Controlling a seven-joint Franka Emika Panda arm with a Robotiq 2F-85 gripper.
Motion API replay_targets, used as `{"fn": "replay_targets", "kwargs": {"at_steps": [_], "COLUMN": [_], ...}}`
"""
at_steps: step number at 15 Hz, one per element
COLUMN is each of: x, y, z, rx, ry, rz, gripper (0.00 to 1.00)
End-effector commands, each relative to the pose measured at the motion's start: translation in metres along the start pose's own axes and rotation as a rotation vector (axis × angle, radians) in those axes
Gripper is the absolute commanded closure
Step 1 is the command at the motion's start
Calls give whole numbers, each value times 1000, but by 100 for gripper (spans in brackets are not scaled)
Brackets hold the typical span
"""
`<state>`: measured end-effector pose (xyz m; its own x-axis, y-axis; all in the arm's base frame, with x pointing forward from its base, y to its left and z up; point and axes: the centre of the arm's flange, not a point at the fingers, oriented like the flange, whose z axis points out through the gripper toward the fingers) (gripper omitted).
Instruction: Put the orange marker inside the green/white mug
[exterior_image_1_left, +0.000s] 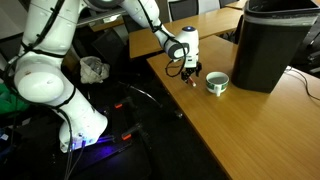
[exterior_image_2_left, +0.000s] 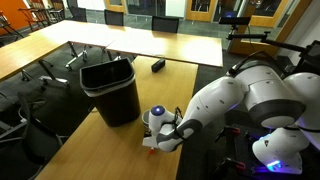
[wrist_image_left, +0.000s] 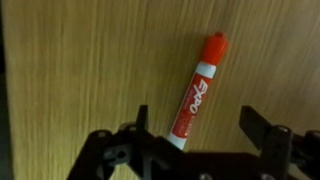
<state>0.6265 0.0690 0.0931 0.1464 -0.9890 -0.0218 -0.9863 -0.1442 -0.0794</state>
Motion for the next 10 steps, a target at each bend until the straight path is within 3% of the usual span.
{"fn": "replay_targets", "kwargs": {"at_steps": [1,10], "x": [-5,-14], "y": [-13,-14], "z": [13,-4], "rx": [-8,40], "ry": [21,46], "rz": [13,20], "gripper": [30,98]}}
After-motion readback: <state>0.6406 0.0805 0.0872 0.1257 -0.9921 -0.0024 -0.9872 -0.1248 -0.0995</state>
